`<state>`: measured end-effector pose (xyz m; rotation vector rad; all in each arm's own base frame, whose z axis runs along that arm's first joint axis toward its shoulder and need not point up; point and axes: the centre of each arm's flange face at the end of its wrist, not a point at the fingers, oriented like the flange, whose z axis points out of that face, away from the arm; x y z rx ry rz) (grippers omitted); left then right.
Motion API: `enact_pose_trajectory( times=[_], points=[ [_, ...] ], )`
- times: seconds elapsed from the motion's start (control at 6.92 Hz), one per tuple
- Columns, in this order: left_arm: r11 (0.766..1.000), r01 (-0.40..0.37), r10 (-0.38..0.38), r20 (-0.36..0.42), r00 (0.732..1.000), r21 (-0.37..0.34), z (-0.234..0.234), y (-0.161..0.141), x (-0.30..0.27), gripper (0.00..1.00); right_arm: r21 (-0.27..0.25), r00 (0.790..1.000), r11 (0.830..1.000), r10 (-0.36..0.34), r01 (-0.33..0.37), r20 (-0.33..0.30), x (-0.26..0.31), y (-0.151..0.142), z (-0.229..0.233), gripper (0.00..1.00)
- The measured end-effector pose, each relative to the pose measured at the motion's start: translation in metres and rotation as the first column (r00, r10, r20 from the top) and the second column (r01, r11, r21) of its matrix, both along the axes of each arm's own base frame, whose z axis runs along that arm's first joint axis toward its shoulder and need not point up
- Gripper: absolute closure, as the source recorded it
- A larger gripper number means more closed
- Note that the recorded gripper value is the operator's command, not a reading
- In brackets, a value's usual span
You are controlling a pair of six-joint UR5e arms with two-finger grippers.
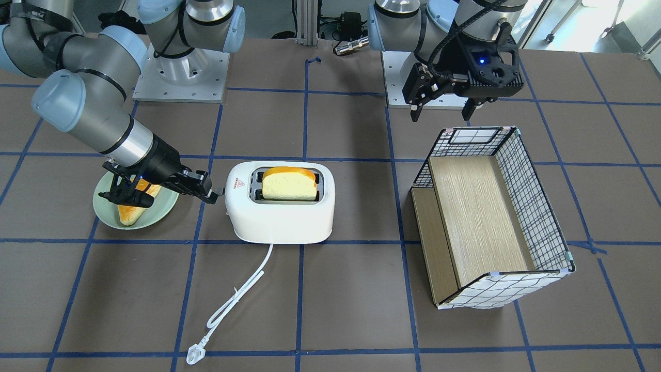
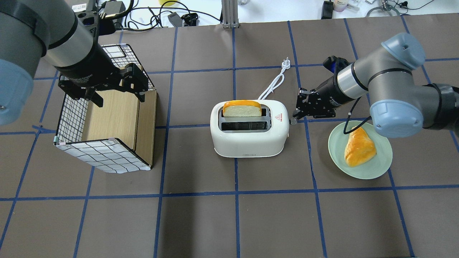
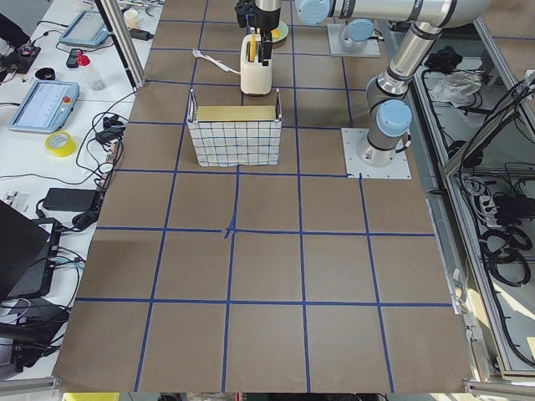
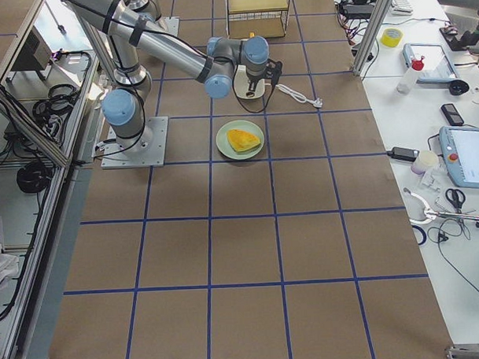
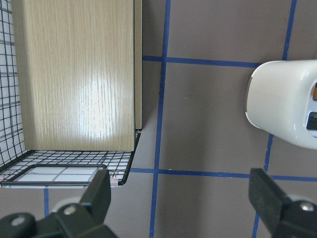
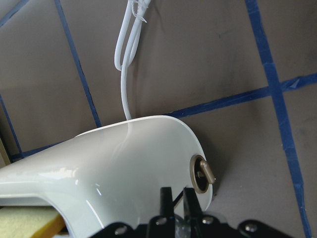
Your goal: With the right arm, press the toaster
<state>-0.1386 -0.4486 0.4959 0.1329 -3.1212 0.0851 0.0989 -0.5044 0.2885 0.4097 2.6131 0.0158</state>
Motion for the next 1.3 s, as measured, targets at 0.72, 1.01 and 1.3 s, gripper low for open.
enact_pose_trajectory(
  times=[0.72,1.01,1.3],
  points=[
    [1.0,0.0,0.0,0.0,1.0,0.001,0.0,0.0,0.0,0.0,0.099,0.978,0.995,0.016,0.005,-0.206,-0.023,-0.013,0.086,0.0],
    [1.0,0.0,0.0,0.0,1.0,0.0,0.0,0.0,0.0,0.0,0.111,0.953,0.994,0.04,-0.007,-0.301,-0.032,-0.01,0.124,0.0],
    [1.0,0.0,0.0,0.0,1.0,0.0,0.0,0.0,0.0,0.0,0.105,0.926,0.994,0.05,-0.012,-0.375,-0.036,-0.003,0.152,0.0]
  ],
)
